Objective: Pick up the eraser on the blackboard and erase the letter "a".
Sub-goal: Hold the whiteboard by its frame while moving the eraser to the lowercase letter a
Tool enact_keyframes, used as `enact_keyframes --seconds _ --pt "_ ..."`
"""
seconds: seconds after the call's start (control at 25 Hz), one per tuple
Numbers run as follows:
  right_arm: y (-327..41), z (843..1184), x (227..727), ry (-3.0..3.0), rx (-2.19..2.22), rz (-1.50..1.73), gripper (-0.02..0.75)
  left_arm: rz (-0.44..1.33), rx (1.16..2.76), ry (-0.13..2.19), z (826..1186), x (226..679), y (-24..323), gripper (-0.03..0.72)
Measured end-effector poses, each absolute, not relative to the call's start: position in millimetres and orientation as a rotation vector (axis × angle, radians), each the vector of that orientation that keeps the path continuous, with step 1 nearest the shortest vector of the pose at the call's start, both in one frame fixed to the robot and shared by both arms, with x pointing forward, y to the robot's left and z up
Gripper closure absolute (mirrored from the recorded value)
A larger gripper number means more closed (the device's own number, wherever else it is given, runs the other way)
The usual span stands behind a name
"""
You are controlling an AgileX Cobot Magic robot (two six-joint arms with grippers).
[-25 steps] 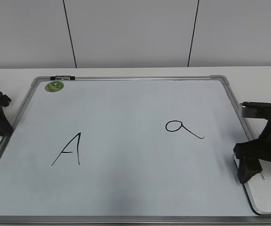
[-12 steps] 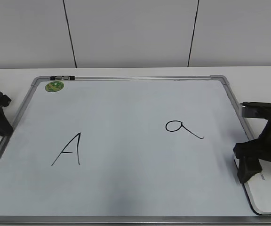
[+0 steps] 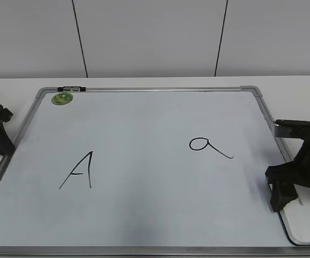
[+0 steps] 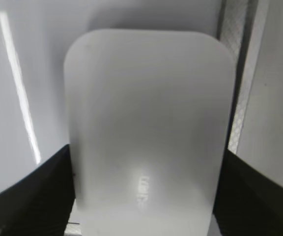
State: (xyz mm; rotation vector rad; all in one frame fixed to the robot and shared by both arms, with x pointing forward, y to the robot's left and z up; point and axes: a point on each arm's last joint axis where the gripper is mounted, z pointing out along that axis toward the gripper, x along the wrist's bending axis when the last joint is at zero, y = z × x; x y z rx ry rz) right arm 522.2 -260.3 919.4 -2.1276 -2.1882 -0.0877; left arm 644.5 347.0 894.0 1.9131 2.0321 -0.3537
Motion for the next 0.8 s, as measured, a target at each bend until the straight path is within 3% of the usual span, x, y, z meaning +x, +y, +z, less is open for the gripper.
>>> enact_keyframes --seconds 0.32,0.64,0.8 --pt "-259.6 920.4 527.5 -2.189 -2.126 -0.09 0.214 -0.353 1.913 2.032 894.0 644.6 347.0 0.657" --pt "-258.2 930.1 534.8 -2.187 -2.117 -0.093 0.216 -0.353 1.913 2.032 894.0 644.6 347.0 0.657" --pt "-253.5 950.5 547.0 -2.217 -2.087 -0.114 0.216 -0.353 1.913 2.032 894.0 644.6 347.0 0.657"
